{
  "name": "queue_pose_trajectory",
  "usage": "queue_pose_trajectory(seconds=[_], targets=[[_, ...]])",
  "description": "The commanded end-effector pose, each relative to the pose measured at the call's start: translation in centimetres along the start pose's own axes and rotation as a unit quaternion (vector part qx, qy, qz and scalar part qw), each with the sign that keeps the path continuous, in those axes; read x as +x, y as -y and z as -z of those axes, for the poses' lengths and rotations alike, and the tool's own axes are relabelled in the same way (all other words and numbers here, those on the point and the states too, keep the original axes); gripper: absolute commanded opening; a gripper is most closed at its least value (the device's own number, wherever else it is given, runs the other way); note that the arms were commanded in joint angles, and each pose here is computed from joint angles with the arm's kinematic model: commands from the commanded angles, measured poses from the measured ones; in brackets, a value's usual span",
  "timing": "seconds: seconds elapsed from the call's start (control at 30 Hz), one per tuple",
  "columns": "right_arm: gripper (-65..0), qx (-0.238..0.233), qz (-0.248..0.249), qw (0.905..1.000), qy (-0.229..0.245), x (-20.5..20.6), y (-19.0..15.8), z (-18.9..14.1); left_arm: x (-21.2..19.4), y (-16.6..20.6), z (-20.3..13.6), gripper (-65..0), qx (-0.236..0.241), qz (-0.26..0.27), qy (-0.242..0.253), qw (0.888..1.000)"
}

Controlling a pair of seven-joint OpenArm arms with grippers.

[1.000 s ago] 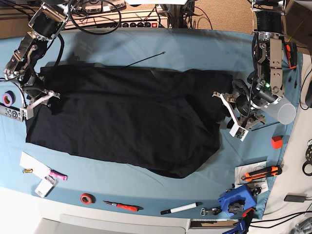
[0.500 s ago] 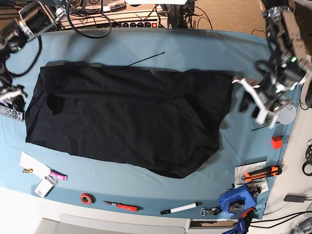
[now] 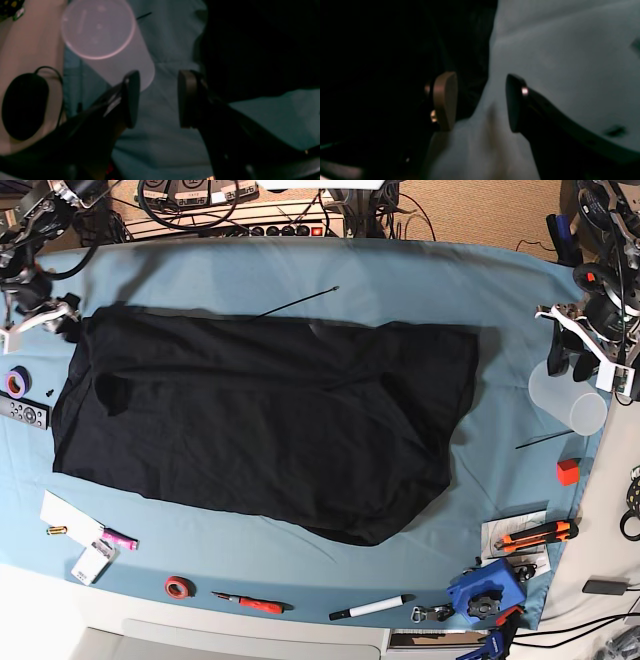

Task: Layout the t-shirt on the table in an organized manner, then fold the t-shirt properly
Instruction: 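Regrasp the t-shirt edge with both grippers, then pull the grasped edge taut with both grippers, smoothing the shirt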

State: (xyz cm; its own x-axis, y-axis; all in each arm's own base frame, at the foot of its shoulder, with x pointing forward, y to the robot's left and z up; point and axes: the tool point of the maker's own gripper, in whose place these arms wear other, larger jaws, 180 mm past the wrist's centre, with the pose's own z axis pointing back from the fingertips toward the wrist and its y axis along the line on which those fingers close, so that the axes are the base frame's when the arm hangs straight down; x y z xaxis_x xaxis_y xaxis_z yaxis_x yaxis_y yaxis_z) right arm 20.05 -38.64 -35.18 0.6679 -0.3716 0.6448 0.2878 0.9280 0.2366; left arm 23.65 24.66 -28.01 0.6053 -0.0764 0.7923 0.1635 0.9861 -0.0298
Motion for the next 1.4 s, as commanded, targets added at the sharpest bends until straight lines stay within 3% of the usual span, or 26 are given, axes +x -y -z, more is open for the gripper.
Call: queue_pose_trajectory(seconds=[0.0,0.23,0.57,0.67,0.8,0.93,1.1,1.17,1.3,1.37], targets=[[-34.0,0.013,-0.009,0.9993,0.034,2.1,-0.2,-0.4,1.2,0.1,-0.3,-39.0,-0.002,0.008,0.022,1.0],[-34.0,0.051,-0.019,0.998,0.032,2.3,-1.8,0.4,1.3,0.1,-0.3,-39.0,-0.002,0.008,0.024,1.0],[-34.5,0.075,-0.08,0.9931,-0.042,0.0,-5.4,3.3,1.5,0.4,-0.3,-39.0,-0.011,0.002,0.03,0.999],[-48.4,0.059,-0.079,0.9935,-0.057,-0.5,-5.0,3.5,1.5,1.3,-0.4,-39.0,-0.034,-0.014,0.036,0.999],[-65.0,0.051,-0.072,0.9947,-0.052,-0.3,-4.4,3.2,1.1,4.6,-0.3,-39.7,-0.1,-0.045,0.049,0.993],[-65.0,0.048,-0.07,0.9949,-0.053,-0.3,-4.1,3.0,0.0,8.2,0.9,-41.8,-0.146,-0.048,0.029,0.988],[-65.0,0.047,-0.071,0.9944,-0.062,-0.6,-4.0,3.0,-1.9,11.8,3.2,-39.9,-0.156,0.028,-0.017,0.987],[-65.0,0.047,-0.071,0.9943,-0.065,-0.7,-4.0,2.9,-2.2,12.2,4.2,-38.9,-0.138,0.032,-0.021,0.99],[-65.0,0.047,-0.071,0.9939,-0.07,-0.9,-4.0,2.9,-2.8,10.0,5.2,-38.7,-0.052,0.022,-0.038,0.998],[-65.0,0.046,-0.071,0.9937,-0.073,-1.0,-3.9,2.9,-3.0,9.8,5.3,-38.7,-0.046,0.017,-0.041,0.998]])
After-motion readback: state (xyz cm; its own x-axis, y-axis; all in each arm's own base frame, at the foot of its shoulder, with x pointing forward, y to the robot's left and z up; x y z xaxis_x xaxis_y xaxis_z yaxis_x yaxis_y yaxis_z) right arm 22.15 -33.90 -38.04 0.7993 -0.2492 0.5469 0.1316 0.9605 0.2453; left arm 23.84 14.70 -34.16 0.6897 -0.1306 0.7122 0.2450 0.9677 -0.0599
